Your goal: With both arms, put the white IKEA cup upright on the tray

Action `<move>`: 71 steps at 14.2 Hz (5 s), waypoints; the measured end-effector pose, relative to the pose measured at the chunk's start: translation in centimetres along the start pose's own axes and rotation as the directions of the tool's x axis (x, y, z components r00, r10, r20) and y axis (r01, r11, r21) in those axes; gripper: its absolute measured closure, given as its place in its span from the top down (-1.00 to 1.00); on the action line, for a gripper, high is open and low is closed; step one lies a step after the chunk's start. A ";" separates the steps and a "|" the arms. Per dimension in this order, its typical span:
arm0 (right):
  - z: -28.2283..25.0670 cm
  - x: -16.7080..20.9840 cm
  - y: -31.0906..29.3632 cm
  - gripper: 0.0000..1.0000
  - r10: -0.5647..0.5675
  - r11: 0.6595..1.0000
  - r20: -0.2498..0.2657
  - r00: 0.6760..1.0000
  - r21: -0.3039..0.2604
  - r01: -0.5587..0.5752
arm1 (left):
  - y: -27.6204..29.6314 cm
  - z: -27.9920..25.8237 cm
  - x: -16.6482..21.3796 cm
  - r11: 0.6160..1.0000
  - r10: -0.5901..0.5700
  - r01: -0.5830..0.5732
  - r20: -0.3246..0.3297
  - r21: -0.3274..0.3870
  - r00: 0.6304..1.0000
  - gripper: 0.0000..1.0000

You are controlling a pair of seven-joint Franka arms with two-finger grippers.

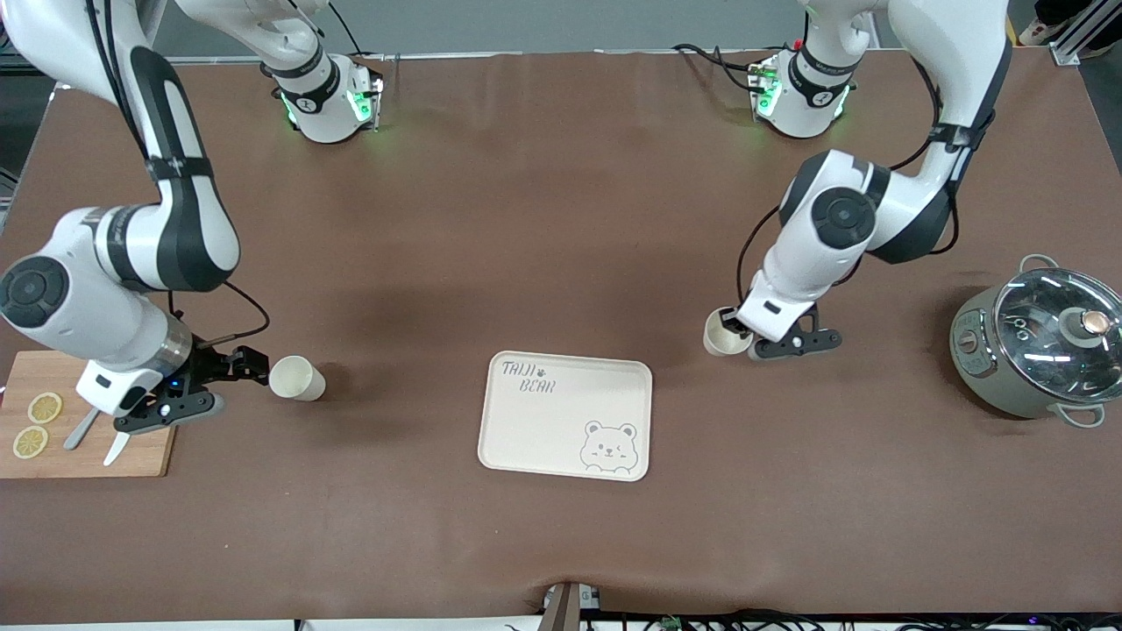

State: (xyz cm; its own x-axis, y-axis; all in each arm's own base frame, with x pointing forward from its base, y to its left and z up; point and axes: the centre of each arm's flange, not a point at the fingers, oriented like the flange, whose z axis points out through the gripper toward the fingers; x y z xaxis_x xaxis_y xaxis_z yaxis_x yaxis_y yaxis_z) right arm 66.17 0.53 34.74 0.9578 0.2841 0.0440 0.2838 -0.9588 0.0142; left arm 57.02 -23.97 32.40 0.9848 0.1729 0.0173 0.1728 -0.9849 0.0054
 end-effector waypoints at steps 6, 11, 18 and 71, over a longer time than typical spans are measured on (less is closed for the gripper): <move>5.3 -2.8 8.1 1.00 -0.108 0.994 0.037 0.993 0.000 0.108 | 8.8 2.7 2.5 0.992 -0.114 0.111 0.059 0.051 0.992 -0.90; 8.1 -2.7 5.3 1.00 -0.131 0.991 -0.002 0.991 -0.007 0.131 | 11.2 4.2 3.9 0.982 -0.186 0.185 0.049 0.033 0.981 -0.90; 10.0 -2.9 2.9 1.00 -0.145 0.989 0.014 0.989 0.003 0.145 | 15.0 3.5 2.8 0.966 -0.255 0.254 -0.023 -0.040 0.967 -0.90; 8.0 5.2 -40.5 -0.93 0.551 0.826 -0.001 0.835 0.147 -0.544 | -17.4 -13.6 17.0 0.987 0.161 -0.161 -0.084 0.006 0.983 1.00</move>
State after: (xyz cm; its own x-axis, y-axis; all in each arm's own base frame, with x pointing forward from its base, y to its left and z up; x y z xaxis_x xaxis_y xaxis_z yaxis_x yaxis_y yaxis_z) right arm 60.01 40.87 26.38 0.9557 -0.2906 0.0459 -0.2802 -0.9466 -0.1595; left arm 70.49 -3.88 46.22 0.9948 0.0118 0.1014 0.0122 -0.9999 -0.0038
